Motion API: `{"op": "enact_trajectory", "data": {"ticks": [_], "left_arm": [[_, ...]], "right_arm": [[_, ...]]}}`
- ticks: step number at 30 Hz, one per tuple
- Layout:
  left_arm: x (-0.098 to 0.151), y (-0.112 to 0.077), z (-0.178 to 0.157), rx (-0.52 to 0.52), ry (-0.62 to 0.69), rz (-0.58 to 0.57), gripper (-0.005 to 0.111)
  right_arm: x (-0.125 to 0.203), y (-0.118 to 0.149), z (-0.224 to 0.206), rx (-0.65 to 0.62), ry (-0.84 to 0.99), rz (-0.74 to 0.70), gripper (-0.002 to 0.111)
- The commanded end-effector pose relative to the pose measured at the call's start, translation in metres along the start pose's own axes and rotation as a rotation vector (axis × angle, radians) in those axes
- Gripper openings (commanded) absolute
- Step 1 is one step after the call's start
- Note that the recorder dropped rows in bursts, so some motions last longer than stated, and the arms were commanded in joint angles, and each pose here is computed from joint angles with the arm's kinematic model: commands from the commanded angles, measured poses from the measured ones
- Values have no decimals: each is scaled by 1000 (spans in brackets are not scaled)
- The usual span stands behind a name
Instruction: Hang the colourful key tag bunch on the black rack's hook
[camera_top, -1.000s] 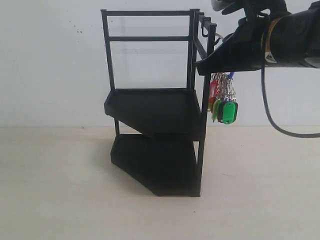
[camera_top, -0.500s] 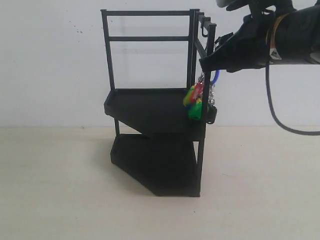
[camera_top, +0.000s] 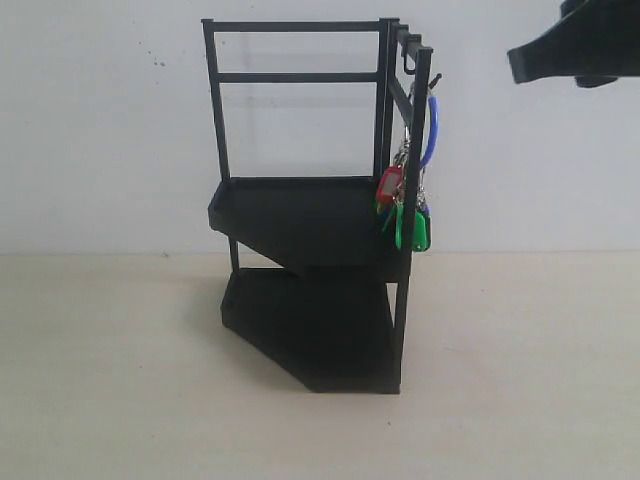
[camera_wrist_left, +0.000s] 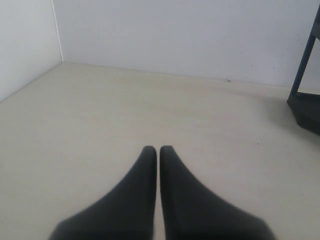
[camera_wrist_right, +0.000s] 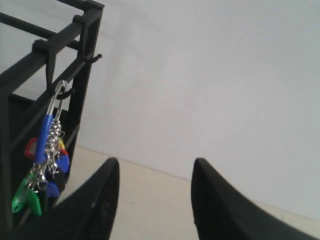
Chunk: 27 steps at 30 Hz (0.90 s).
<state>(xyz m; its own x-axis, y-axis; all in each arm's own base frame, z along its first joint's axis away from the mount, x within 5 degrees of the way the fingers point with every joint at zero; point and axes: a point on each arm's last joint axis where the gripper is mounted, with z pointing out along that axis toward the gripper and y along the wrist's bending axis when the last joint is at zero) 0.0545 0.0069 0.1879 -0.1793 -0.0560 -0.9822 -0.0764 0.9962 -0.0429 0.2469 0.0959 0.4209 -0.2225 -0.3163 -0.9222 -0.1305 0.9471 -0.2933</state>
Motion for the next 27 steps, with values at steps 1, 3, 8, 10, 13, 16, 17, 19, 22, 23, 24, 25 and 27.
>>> {"op": "enact_trajectory", "data": {"ticks": [1, 3, 8, 10, 13, 16, 17, 19, 22, 23, 24, 25, 27], "left_arm": [[-1, 0, 0, 4, -5, -1, 4], [-1, 0, 0, 4, -3, -1, 4], [-1, 0, 0, 4, -3, -1, 4], [-1, 0, 0, 4, -3, -1, 4], [-1, 0, 0, 4, -3, -1, 4], [-1, 0, 0, 4, -3, -1, 4], [-1, 0, 0, 4, -3, -1, 4], [-1, 0, 0, 4, -3, -1, 4], [-1, 0, 0, 4, -3, -1, 4], [-1, 0, 0, 4, -3, -1, 4], [-1, 0, 0, 4, -3, -1, 4], [-1, 0, 0, 4, -3, -1, 4], [-1, 0, 0, 4, -3, -1, 4]], "right_arm": [[2, -10, -24, -18, 59, 78, 44], [4, -15, -35, -21, 95, 128, 44], [18, -19, -57, -65, 260, 202, 44], [24, -14, -62, -127, 315, 204, 44], [38, -2, -66, -243, 370, 208, 34], [56, 10, -67, -328, 408, 202, 7], [63, 13, -68, -345, 428, 208, 0], [76, 19, -67, -369, 464, 231, 0], [94, 28, -65, -385, 547, 328, 0], [99, 31, -65, -389, 578, 364, 0], [103, 32, -65, -390, 597, 382, 0], [105, 34, -65, -396, 607, 391, 0], [108, 35, -64, -397, 618, 392, 0]]}}
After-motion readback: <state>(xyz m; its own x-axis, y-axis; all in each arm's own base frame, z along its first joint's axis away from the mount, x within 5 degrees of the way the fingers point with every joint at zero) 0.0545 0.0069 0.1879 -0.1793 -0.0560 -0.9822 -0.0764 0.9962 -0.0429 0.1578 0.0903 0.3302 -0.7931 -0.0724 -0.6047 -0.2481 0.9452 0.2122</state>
